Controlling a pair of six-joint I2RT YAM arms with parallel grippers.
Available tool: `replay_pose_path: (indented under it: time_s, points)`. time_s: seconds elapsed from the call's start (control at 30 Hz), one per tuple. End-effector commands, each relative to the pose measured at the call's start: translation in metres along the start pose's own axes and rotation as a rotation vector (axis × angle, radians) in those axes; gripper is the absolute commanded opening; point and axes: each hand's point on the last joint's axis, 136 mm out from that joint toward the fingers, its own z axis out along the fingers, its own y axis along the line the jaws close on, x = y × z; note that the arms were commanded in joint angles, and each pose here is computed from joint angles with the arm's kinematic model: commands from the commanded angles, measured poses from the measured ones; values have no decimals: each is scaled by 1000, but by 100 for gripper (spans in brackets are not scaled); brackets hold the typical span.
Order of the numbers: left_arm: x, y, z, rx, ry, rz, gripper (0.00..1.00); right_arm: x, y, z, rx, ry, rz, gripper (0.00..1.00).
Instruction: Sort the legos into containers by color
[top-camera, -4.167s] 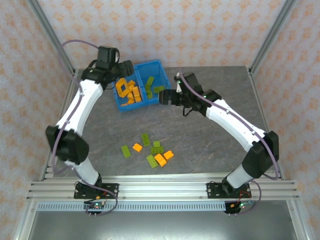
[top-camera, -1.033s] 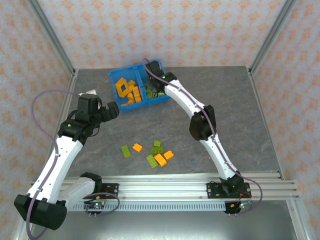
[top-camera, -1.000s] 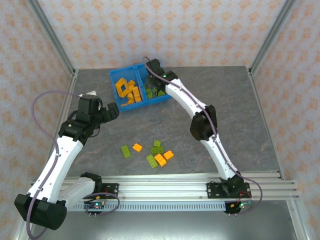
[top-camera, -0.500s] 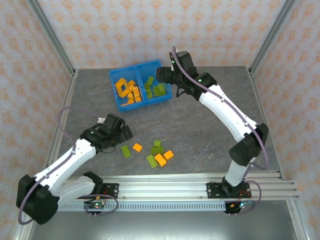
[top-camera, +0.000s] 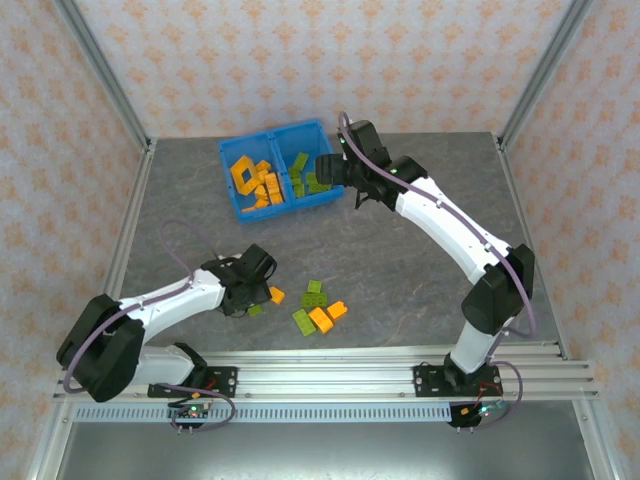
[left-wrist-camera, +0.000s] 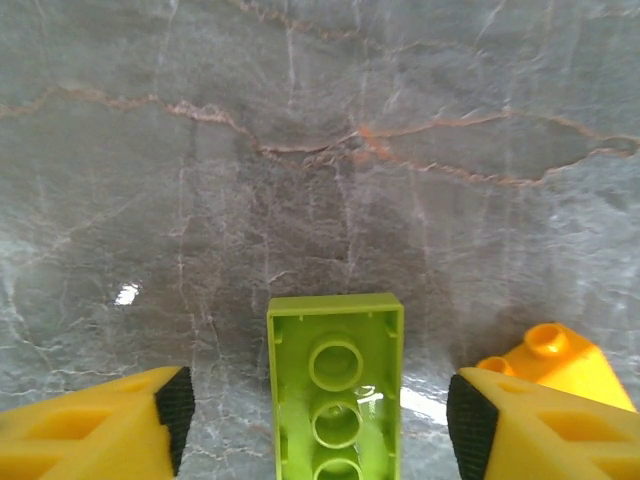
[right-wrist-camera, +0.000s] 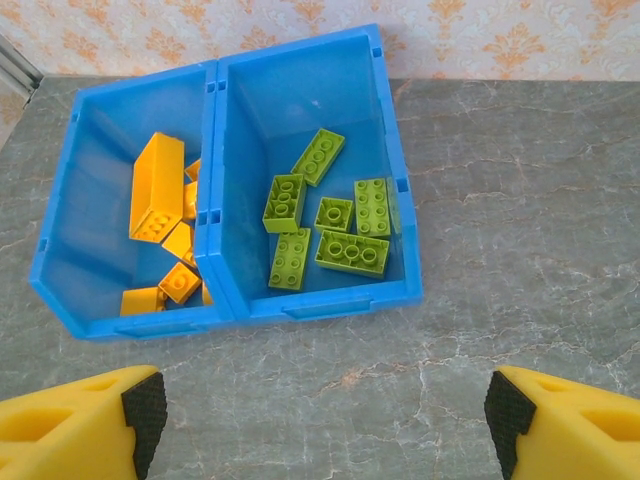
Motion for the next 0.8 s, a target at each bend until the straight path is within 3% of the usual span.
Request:
replay_pose_path:
  time_s: [0.0, 0.27, 0.4, 0.5, 0.77]
  points:
    - [3, 2, 10, -14, -4, 3, 63, -2, -4, 0, 32, -9, -11, 85]
    - [0, 6, 12, -42, -18, 16, 33, -1, -5, 1, 35, -3, 0, 85]
    - [-15, -1, -5, -20, -73, 21, 27, -2, -6, -1, 40, -7, 1, 85]
    - [-39, -12, -36, 10, -159, 42, 26, -2, -7, -3, 44, -7, 0, 85]
    - [-150, -48, -147, 127, -472, 70, 27, -4, -13, -14, 65, -26, -1, 85]
